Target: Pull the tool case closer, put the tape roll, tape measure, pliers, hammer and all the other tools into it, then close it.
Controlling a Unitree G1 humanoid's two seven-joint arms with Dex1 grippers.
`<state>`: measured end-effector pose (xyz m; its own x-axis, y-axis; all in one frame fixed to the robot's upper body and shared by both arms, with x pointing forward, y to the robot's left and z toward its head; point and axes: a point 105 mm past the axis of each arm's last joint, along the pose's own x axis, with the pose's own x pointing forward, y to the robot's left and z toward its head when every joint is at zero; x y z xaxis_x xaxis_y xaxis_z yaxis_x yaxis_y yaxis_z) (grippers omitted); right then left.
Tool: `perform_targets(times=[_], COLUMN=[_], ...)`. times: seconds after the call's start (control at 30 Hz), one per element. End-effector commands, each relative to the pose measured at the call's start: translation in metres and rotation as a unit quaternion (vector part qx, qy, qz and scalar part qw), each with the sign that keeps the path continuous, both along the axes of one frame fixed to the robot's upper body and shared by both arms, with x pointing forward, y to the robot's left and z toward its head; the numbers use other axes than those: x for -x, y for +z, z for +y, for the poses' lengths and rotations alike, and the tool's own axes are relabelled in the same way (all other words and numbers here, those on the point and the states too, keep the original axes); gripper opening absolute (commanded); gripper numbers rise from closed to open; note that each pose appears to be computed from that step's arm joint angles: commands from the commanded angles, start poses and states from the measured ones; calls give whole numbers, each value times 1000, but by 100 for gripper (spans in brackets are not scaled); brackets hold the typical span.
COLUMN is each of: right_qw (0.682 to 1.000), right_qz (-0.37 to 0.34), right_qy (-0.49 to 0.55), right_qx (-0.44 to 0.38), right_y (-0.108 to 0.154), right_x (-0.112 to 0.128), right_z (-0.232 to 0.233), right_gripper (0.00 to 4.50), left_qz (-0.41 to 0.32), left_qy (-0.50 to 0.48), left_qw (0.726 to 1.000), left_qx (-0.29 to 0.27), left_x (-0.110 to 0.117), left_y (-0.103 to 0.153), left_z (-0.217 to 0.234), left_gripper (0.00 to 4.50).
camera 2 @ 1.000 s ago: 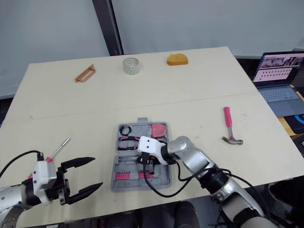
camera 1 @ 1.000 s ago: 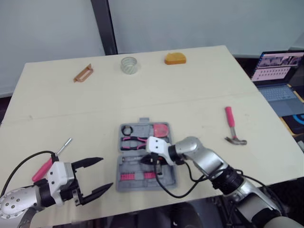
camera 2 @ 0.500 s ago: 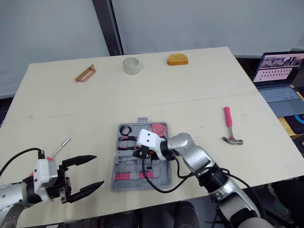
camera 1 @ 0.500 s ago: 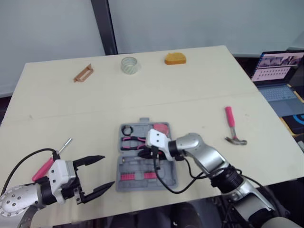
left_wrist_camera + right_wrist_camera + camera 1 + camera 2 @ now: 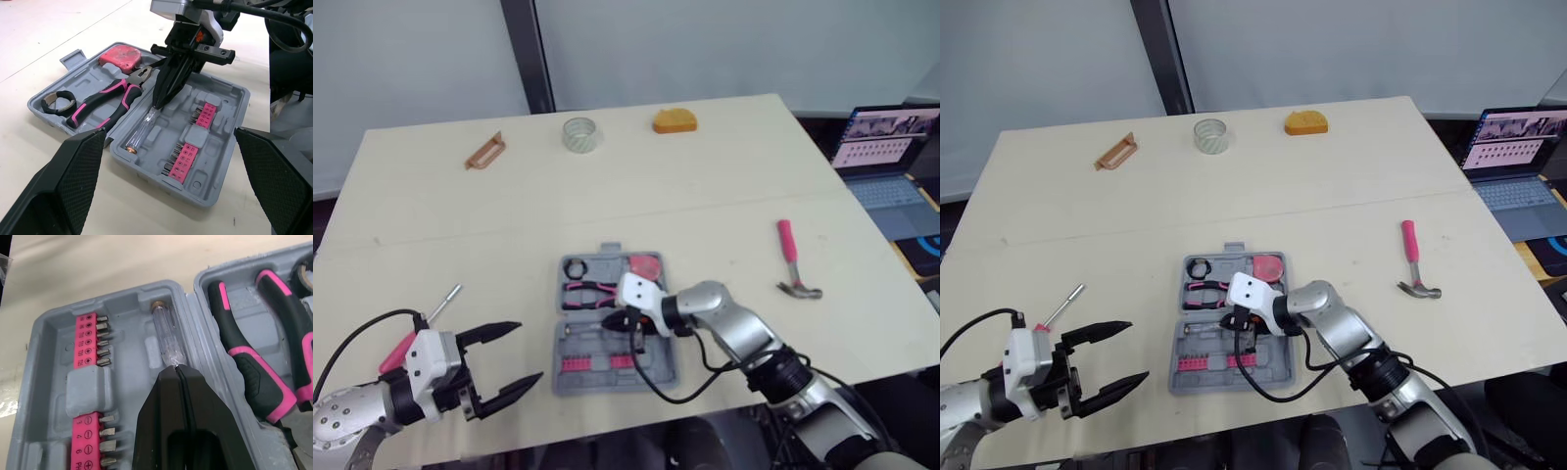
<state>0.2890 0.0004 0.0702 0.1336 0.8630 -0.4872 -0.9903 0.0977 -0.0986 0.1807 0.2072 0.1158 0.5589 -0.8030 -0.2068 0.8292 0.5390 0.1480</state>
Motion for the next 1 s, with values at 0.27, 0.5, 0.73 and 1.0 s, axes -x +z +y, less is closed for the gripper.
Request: perform_targets(times=[0.27,0.5,0.73,1.0], right_qw=[1000,999,999,997], right_qz=[2,14,26,47], right_qy=[-15,-28,-39,-52], right_qx=[5,18,26,33], right_y=[-9,-18,-25,-35], right_x=[-1,-2,-2,0], right_z=[0,-5,-10,-14], right_gripper=[1,1,1,1], left_qz=[-14,-14,-13,-14], left_qy=[-1,-1,0,1], left_qw=[1000,1000,1000,1000], left_qx=[1,1,0,-3], left_x=[3,5,6,6], left_y=[5,4,3,3], left_z=[3,5,5,6], left_gripper=[450,450,450,450])
